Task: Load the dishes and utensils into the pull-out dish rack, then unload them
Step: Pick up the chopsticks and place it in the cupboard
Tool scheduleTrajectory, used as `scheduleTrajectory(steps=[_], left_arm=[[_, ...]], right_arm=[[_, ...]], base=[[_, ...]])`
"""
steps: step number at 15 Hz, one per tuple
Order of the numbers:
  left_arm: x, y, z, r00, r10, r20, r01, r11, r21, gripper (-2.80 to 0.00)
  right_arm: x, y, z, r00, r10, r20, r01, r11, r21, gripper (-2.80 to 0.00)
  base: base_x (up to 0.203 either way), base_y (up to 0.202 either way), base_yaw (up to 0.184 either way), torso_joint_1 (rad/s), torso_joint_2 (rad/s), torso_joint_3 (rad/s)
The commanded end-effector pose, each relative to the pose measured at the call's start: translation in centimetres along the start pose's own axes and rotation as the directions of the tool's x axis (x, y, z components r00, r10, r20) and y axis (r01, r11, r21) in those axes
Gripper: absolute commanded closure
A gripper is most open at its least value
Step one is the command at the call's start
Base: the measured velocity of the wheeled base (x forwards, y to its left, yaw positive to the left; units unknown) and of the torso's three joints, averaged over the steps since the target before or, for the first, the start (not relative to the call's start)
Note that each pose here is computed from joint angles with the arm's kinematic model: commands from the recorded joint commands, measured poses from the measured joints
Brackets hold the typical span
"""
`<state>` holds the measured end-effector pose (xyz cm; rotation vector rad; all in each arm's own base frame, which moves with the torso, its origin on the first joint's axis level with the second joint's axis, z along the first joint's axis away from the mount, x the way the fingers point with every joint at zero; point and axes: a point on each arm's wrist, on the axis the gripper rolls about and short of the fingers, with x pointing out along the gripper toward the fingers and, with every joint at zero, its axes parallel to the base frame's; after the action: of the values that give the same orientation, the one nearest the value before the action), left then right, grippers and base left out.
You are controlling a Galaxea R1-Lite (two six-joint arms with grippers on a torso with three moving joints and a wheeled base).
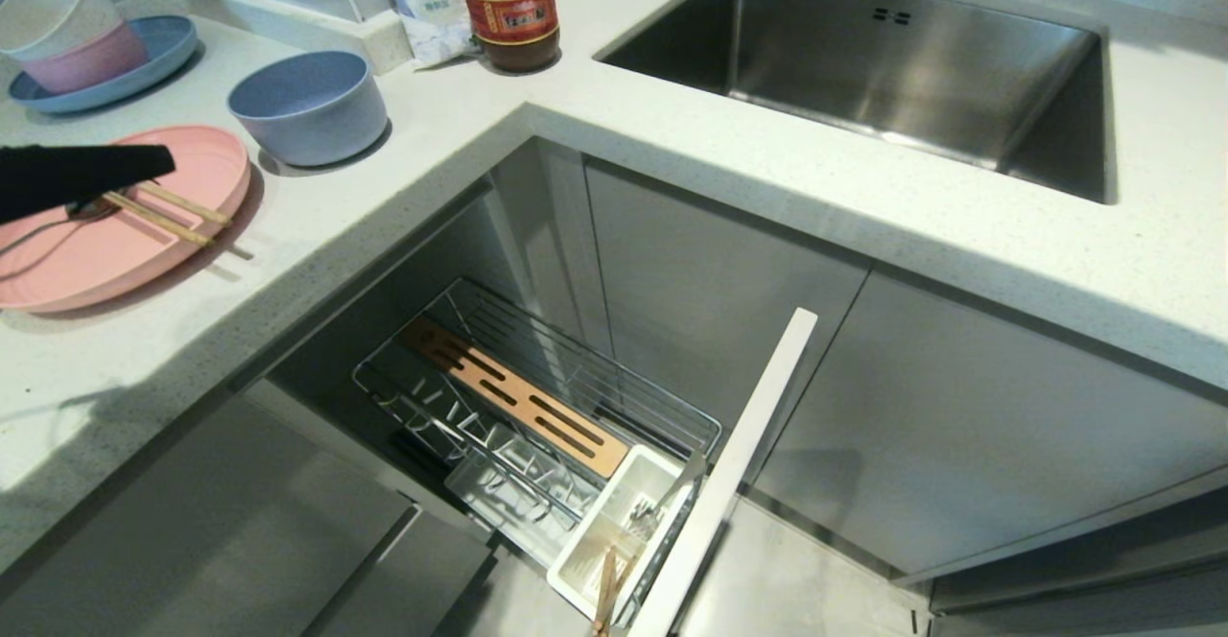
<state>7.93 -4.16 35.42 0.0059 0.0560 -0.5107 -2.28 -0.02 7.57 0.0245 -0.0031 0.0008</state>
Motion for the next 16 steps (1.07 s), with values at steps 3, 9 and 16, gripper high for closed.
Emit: scheduleTrajectory(steps=[3,9,16], left_arm=[[-1.0,1.0,2.1,0.992,0.128,0.005,-0.128,0.99,-0.058,0.0],[3.3,3.0,3.7,0.876,0.477,-0.077,-0.48,0.844,-0.239,0.0],[5.6,4.1,3.3,0.664,0.708,-0.243,-0.748,0.622,-0.233,0.0]], right_arm=[[0.0,0.0,0.0,1.0,0.001,0.003,-0.001,1.0,0.0,0.0],[0.0,0.0,0.0,1.0,0.001,0.003,-0.001,1.0,0.0,0.0],[0.0,0.0,0.0,1.0,0.001,0.003,-0.001,1.0,0.0,0.0]], base=[[0.0,0.0,0.0,0.0,0.0,0.0],[0.0,0.0,0.0,0.0,0.0,0.0],[0.0,0.0,0.0,0.0,0.0,0.0]])
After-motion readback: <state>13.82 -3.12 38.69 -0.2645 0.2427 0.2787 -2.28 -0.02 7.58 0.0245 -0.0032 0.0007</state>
